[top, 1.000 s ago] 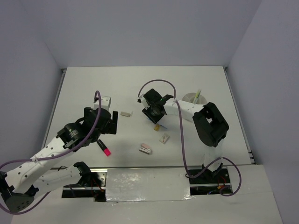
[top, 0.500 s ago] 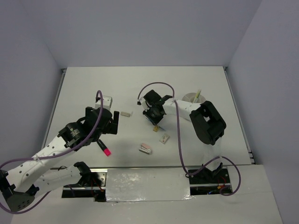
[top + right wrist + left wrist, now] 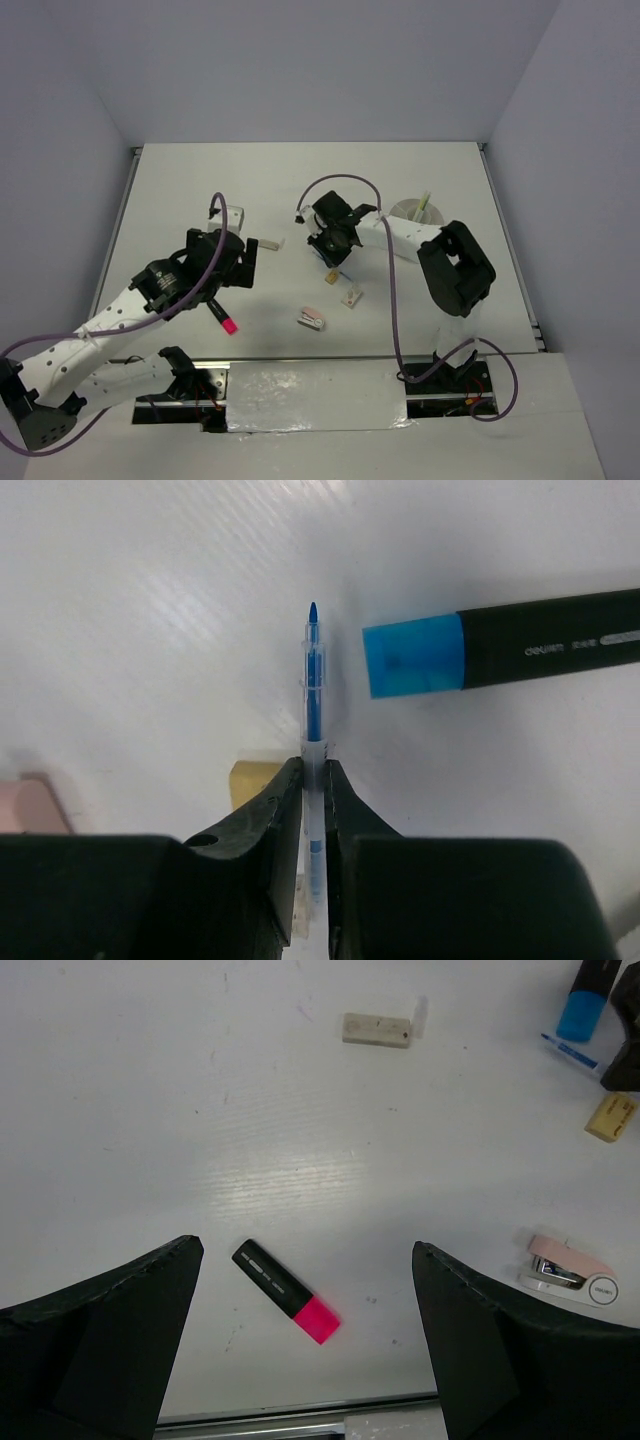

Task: Sort the stationery into containers
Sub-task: Pick up the pen from the center of the board, then pick up the pen cap from the center of the board.

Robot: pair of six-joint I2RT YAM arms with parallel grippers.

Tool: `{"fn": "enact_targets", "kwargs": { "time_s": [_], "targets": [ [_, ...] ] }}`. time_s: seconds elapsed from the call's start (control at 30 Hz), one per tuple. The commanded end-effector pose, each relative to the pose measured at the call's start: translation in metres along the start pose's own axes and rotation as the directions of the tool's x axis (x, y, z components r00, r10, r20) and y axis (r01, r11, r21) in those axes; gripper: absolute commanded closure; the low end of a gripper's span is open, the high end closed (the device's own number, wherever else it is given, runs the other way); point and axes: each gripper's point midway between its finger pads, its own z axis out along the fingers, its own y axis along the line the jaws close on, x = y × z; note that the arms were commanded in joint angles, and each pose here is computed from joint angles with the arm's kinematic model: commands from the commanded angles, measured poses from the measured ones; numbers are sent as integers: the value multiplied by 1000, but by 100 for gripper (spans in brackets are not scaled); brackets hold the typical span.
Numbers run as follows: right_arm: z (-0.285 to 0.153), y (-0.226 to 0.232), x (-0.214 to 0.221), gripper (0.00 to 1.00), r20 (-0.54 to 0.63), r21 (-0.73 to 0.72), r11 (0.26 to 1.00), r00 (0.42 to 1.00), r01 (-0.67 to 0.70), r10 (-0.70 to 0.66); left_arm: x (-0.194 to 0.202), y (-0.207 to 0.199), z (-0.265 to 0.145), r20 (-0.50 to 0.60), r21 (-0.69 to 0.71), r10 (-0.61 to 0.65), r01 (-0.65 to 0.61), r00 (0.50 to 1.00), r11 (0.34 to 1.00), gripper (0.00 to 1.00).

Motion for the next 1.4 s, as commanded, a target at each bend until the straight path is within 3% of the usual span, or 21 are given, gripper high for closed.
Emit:
{"fn": "enact_targets", "kwargs": {
  "time_s": [0.0, 0.17, 0.27, 0.37, 0.53, 0.67, 0.8, 0.93, 1.07, 1.37],
  "targets": [
    [-47, 8, -39, 90, 194, -2, 1000, 981, 28, -27, -16, -6, -3, 20, 23, -44, 43, 999, 999, 1],
    [-102, -9, -61, 92, 351, 124, 992, 936, -16, -29, -22, -25, 10, -35, 34, -104, 105, 994, 994, 1],
    [-129, -29, -63, 94, 393, 229, 967, 920, -109, 10, -27, -50, 27, -70, 77, -97, 103, 993, 992, 1],
    [-146, -44, -51, 100, 401, 285, 935, 912, -210, 83, -31, -56, 54, -103, 18, -71, 73, 992, 997, 1],
    [-183, -42, -37, 100, 457, 295, 914, 881, -280, 123, -24, -71, 124, -220, 34, -57, 66, 974, 997, 6],
    [-213, -45, -35, 100, 549, 282, 880, 817, -382, 178, -27, -84, 162, -218, 44, 16, -6, 976, 999, 11],
    [-221, -41, -31, 100, 567, 251, 881, 799, -402, 203, -22, -95, 193, -246, 65, 113, -100, 963, 993, 15],
    [-216, -41, -27, 100, 559, 253, 880, 803, -402, 206, -21, -92, 212, -268, 53, 136, -127, 954, 991, 30],
    [-208, -41, -26, 100, 537, 257, 884, 818, -391, 206, -21, -94, 222, -284, 101, 140, -116, 948, 988, 39],
    [-204, -38, -26, 100, 523, 249, 891, 827, -379, 206, 1, -87, 243, -360, 116, 136, -100, 923, 988, 44]
  ]
}}
